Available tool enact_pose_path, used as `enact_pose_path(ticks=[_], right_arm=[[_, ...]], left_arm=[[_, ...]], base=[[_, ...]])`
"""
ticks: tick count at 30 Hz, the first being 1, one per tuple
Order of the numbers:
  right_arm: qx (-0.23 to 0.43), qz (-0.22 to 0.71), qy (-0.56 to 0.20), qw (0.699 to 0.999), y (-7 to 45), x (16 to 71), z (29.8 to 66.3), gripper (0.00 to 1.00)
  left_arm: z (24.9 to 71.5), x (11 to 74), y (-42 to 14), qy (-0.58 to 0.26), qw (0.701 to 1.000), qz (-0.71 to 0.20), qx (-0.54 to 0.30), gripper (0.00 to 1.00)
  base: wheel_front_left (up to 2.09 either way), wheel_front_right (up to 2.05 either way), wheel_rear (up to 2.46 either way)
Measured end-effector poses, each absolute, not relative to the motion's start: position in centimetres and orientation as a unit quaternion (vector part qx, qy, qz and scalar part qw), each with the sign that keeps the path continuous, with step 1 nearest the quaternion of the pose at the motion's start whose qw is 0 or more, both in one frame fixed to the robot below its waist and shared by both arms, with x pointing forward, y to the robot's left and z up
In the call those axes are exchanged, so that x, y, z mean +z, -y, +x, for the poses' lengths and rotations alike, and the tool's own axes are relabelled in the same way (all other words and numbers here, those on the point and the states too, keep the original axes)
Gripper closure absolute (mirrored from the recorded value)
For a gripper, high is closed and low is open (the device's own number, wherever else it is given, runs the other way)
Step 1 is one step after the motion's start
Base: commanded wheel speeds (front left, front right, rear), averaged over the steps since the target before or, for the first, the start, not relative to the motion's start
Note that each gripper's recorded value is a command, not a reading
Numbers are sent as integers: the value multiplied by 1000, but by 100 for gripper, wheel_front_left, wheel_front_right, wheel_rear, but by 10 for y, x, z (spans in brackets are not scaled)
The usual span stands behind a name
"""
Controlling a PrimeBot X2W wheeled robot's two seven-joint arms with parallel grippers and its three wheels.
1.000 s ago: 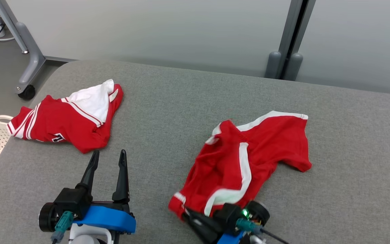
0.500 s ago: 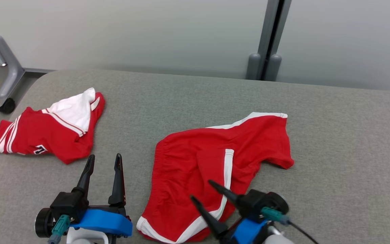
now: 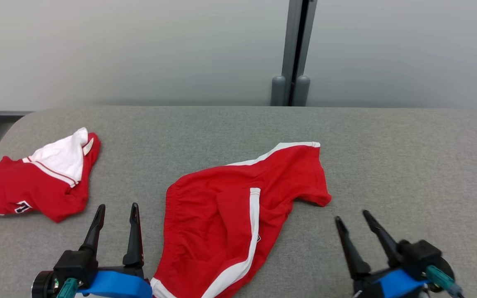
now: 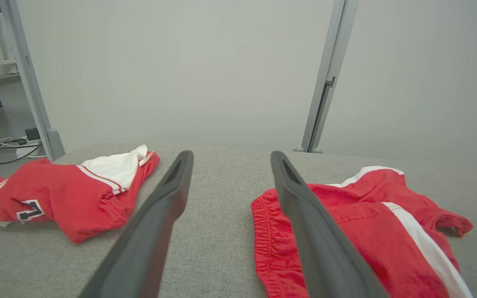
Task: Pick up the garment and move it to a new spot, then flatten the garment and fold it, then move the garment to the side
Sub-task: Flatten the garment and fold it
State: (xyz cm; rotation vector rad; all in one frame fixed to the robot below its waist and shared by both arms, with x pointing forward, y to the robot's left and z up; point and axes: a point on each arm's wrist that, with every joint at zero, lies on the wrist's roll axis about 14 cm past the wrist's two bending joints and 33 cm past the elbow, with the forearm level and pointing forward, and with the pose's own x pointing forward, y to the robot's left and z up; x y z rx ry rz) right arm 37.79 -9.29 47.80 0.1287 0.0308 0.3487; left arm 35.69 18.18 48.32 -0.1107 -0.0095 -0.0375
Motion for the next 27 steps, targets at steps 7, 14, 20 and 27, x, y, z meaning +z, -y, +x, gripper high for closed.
enact_pose_path(ticks=[7,14,20,27], right_arm=[[92,63,-14,994,143,473,359,0],[59,61,-22,996,161,467,349,0],[56,62,-23,996,161,466,348,0],[63,63,-23,996,156,466,349,0]], left_arm=[[353,482,-177,3,999,-45,-29,0],[353,479,-175,-2,999,-40,-35,0],[353,479,-177,-3,999,-38,-34,0],[351,479,-179,-2,999,-35,-31,0]], base=[[0,0,0],[0,0,0],[0,0,0],[0,0,0]])
